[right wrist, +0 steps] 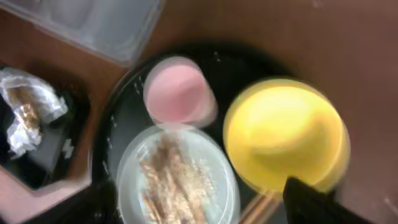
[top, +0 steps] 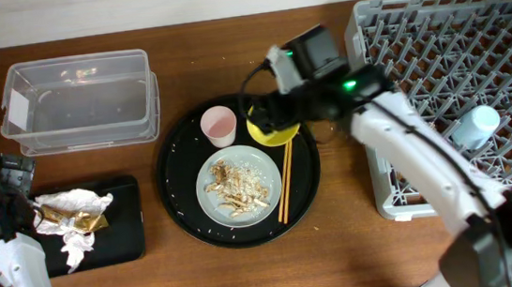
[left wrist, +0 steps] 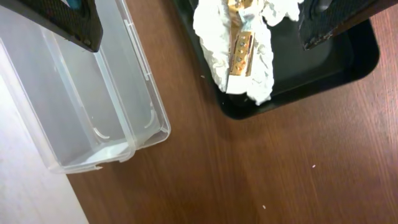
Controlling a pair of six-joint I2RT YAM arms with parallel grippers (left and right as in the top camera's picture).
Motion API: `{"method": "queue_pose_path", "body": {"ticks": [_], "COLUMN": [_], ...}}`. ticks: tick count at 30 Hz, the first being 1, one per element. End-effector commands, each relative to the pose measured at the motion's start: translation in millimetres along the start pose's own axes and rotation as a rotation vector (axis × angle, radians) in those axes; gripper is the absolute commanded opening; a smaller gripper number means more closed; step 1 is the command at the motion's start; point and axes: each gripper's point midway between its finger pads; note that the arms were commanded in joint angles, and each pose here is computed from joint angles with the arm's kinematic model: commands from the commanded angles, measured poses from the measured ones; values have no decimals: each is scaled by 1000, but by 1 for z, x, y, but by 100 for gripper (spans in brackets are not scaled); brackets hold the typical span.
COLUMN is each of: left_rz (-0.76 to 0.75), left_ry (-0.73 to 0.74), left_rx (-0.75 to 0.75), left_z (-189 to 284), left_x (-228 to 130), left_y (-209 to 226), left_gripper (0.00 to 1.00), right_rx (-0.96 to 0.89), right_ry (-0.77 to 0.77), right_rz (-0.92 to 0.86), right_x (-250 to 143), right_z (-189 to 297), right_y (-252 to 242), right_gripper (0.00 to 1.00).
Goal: Sort waste into correct bins and load items into the dishwasher rack
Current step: 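Reach the right gripper to the pink cup and grasp it, then place the pink cup upside down in the dish rack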
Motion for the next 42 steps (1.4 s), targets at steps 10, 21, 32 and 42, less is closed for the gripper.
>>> {"method": "queue_pose_path", "body": {"ticks": [10, 21, 32, 42], "left_rz": [-8, -8, -8, -8], "left_ry": [-11, -11, -11, -11], "left_rx": [1, 1, 1, 1], "left_z": [2, 2, 2, 2], "left_x": [3, 3, 3, 3], "left_y": [1, 1, 1, 1], "left_gripper": [99, 99, 99, 99], "right_rx": [-45, -157, -247, -300], "right_ry": [-77, 6, 24, -73], "right_rz": [186, 323, 348, 91], "right_x": [-16, -51, -54, 71], "right_z": [-119, -146, -147, 34], "right_y": [64, 55, 40, 30], "right_gripper": [75, 57, 16, 4]}}
Point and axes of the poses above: each gripper's point midway between its finger pads, its own z axis back along the fingers, its own y axis along the line the jaws close on, x = y × z, and after that the axes turned 6 degrees about -z, right-handed
